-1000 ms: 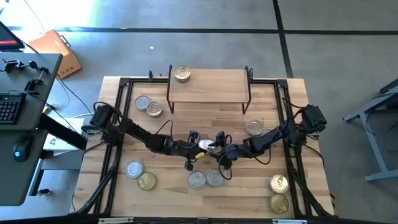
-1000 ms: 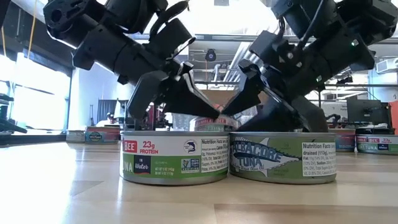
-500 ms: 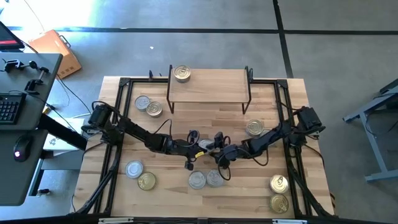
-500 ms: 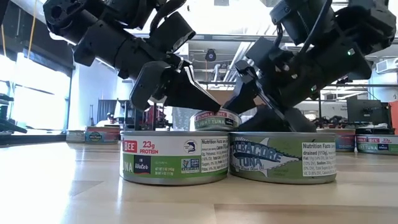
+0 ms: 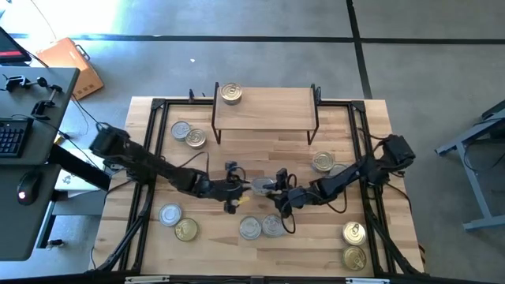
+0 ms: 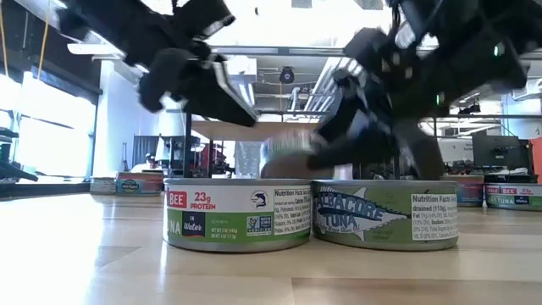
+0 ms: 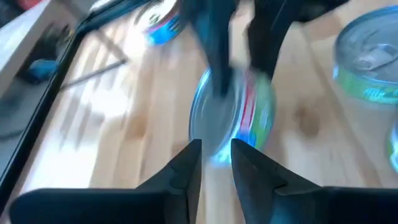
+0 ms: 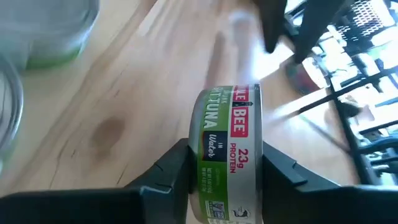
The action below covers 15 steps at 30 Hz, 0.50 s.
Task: Stack canned seafood by type on shelf
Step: Put the green white tuna can on the shelf
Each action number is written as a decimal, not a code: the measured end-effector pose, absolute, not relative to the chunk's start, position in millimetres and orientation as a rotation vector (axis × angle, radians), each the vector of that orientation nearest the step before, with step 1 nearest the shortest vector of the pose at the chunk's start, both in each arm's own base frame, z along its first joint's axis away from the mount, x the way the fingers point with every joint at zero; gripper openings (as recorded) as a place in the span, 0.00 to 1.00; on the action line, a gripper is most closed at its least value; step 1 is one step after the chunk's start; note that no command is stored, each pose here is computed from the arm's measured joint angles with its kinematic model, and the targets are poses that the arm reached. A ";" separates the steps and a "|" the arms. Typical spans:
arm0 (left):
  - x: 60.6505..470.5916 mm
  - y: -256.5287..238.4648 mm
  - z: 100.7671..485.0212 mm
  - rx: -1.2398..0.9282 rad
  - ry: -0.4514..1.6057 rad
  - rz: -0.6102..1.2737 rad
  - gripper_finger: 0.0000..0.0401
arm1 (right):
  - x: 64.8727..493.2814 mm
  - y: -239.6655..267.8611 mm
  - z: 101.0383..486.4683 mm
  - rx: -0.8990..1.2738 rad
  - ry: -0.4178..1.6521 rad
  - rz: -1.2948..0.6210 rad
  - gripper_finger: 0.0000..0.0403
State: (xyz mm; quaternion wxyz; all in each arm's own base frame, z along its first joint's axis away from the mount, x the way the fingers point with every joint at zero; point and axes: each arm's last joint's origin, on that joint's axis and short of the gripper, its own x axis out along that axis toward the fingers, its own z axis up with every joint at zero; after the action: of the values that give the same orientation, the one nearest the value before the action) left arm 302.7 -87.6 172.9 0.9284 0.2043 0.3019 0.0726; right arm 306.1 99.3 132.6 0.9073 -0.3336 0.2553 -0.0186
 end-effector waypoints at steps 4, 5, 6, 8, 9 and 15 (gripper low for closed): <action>280.5 -89.1 174.1 0.355 0.608 0.219 0.22 | 311.0 101.4 165.3 -0.711 0.484 -0.087 0.29; 275.9 -89.1 171.3 0.342 0.603 0.229 0.21 | 313.5 99.3 172.9 -0.731 0.491 -0.101 0.29; 271.3 -89.8 168.1 0.332 0.595 0.235 0.21 | 316.8 96.6 181.9 -0.748 0.491 -0.114 0.29; 265.4 -90.9 162.6 0.310 0.572 0.250 0.21 | 324.7 86.9 201.4 -0.779 0.496 -0.144 0.29; 263.3 -91.9 160.5 0.298 0.554 0.252 0.20 | 329.7 79.9 211.5 -0.793 0.500 -0.167 0.29; 256.5 -96.1 152.3 0.283 0.536 0.253 0.20 | 357.6 20.7 267.8 -0.859 0.602 -0.257 0.29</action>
State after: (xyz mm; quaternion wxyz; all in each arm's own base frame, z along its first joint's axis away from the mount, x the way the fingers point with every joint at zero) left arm 256.5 -96.1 152.3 0.9466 0.1390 0.2630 0.1241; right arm 357.6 20.7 267.8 0.8578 -0.4090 0.2864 -0.1224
